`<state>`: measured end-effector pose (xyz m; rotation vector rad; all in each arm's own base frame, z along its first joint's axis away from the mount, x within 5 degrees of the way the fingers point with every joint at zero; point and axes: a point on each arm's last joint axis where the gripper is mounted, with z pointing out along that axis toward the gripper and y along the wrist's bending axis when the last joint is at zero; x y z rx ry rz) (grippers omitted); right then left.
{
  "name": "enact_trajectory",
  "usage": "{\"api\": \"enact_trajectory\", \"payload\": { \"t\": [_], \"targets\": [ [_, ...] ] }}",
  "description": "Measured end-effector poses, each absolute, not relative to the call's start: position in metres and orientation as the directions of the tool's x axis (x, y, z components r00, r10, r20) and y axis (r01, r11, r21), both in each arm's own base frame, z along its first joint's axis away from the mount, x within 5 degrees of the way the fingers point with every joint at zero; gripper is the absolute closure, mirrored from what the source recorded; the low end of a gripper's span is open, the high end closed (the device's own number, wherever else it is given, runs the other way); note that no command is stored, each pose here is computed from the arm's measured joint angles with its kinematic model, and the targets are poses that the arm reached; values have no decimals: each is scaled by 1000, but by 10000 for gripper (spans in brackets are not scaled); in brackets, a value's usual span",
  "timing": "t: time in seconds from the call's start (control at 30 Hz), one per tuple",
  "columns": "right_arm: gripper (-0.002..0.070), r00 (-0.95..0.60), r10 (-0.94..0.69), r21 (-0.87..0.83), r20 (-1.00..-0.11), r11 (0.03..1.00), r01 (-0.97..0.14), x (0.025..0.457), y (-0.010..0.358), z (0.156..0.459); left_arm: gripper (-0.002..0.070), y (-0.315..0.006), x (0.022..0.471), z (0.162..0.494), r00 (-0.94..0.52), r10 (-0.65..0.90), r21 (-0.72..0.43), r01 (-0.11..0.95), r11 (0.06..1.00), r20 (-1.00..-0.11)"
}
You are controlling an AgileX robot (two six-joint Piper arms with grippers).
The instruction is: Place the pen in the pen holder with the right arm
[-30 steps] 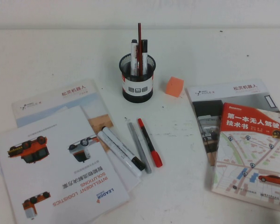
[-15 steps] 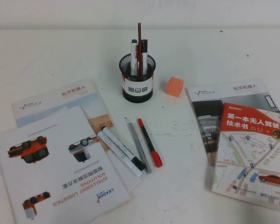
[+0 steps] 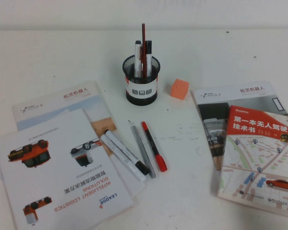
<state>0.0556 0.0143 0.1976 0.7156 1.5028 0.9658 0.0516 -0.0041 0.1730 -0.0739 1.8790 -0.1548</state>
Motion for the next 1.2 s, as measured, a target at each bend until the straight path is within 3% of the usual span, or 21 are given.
{"api": "enact_trajectory", "payload": {
  "t": [0.27, 0.43, 0.57, 0.73, 0.83, 0.93, 1.03, 1.2],
  "targets": [
    [696, -38, 886, 885, -462, 457, -86, 57, 5, 204, 678, -4, 52, 173, -309, -129, -144, 27, 989, -942],
    [696, -12, 929, 926, -369, 367, -86, 57, 2, 205, 678, -4, 52, 173, -309, -129, -144, 27, 989, -942],
    [696, -13, 903, 900, -429, 427, -86, 57, 2, 205, 677, -4, 52, 173, -309, -129, -144, 27, 989, -942],
    [696, -172, 757, 776, -631, 621, -115, 60, 17, 217, 678, -4, 52, 173, -309, -129, -144, 27, 989, -942],
    [696, -274, 608, 653, -745, 747, -120, 73, 24, 242, 678, -4, 52, 173, -309, -129, -144, 27, 989, -942],
    [696, -399, 446, 535, -801, 833, -143, 96, 31, 272, 678, -4, 52, 173, -309, -129, -144, 27, 989, -942],
    [696, -551, 289, 450, -783, 874, -182, 127, 39, 297, 678, -4, 52, 173, -309, -129, -144, 27, 989, -942],
    [696, -779, 59, 401, -624, 880, -255, 187, 53, 317, 678, -4, 52, 173, -309, -129, -144, 27, 989, -942]
  ]
}}
